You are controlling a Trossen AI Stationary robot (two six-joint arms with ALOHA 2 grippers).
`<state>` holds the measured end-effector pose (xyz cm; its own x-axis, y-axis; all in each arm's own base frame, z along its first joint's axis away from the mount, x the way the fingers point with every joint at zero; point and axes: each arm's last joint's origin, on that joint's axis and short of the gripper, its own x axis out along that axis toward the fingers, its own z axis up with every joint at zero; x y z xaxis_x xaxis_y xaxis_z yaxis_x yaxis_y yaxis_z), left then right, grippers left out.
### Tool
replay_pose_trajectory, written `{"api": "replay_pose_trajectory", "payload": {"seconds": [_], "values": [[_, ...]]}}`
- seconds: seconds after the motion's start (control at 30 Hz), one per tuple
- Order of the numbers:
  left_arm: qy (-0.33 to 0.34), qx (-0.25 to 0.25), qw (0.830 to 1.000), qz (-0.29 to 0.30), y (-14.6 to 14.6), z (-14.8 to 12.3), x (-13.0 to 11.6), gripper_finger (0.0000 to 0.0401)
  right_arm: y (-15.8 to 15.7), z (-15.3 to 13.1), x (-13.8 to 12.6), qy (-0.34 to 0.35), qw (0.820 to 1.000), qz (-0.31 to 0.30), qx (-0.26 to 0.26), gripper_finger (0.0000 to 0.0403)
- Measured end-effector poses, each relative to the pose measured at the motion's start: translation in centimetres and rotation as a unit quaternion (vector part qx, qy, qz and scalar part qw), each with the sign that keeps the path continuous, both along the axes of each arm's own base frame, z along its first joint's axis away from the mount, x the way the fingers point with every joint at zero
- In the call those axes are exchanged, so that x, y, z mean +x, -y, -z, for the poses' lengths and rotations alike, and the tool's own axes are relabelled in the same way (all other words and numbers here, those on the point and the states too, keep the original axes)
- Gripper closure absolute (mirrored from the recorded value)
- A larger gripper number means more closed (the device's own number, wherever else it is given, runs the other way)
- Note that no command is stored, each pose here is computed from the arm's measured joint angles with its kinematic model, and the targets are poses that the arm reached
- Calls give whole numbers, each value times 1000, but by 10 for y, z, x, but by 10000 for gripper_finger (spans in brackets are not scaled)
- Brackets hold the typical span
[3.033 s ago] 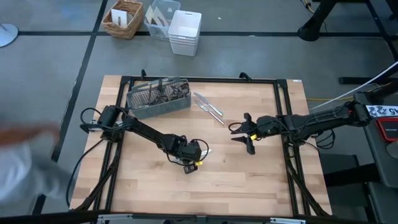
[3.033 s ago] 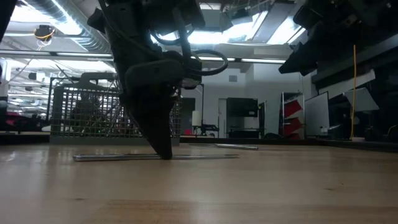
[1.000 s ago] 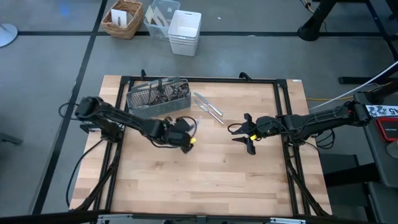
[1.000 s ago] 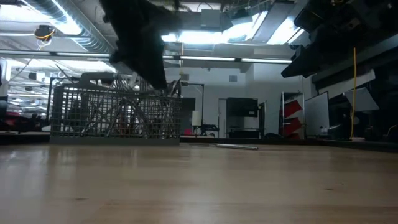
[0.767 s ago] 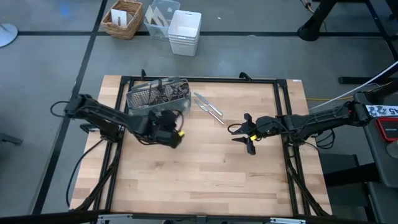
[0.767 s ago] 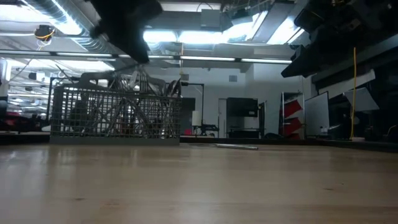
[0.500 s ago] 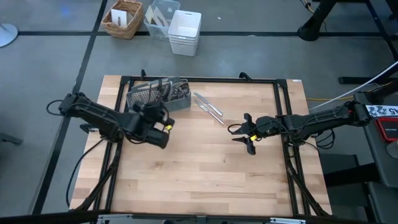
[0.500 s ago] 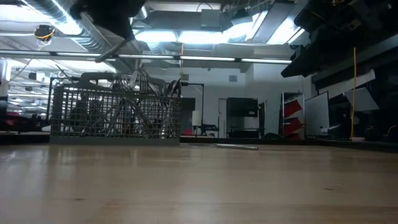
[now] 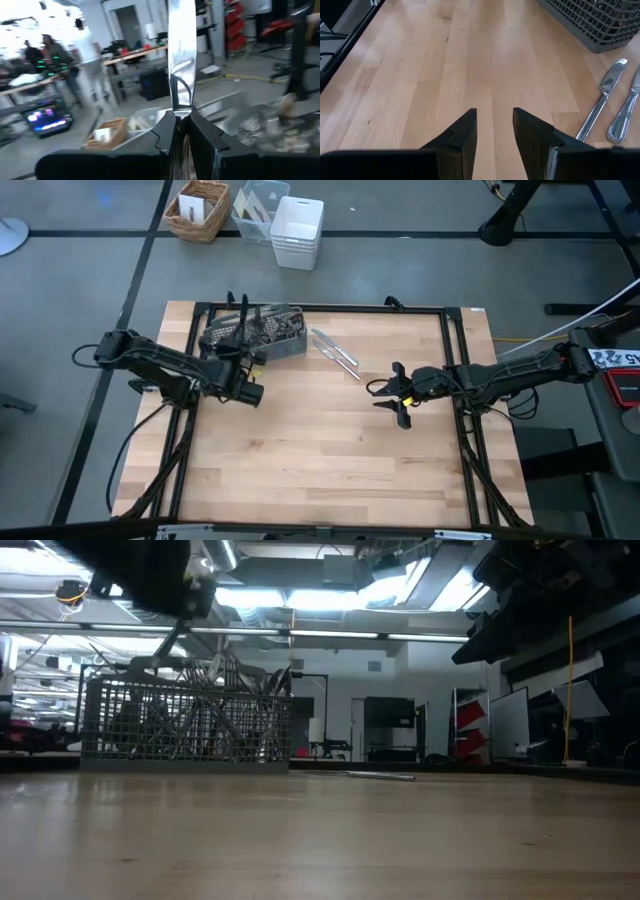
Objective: Sort silverware
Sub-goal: Put the silver table knife into the silverware rack
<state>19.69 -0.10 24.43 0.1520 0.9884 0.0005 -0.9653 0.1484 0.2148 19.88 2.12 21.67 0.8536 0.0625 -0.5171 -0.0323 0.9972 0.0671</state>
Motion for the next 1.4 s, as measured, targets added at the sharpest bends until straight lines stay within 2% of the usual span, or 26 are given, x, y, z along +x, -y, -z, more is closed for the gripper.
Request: {"api": "replay_pose_trajectory", "payload": {"seconds": [0.17,0.4,0.67,0.87,1.23,1.4], "values": [[15,-2,999,-45,-19,27,-17,368,0,0,0,0,1000,0,0,275],[79,-6,993,-85,-33,55,-36,375,0,0,0,2,1000,0,0,274],[121,-6,989,-81,-32,69,-35,378,0,-1,0,5,1000,0,0,274],[115,-7,991,-73,-29,72,-31,399,0,-1,0,5,1000,0,0,274],[128,-17,991,-39,-17,61,-20,396,0,-1,0,5,1000,7,-5,274],[80,-13,997,-18,-8,47,-8,400,4,-1,1,8,998,52,-31,274]]}}
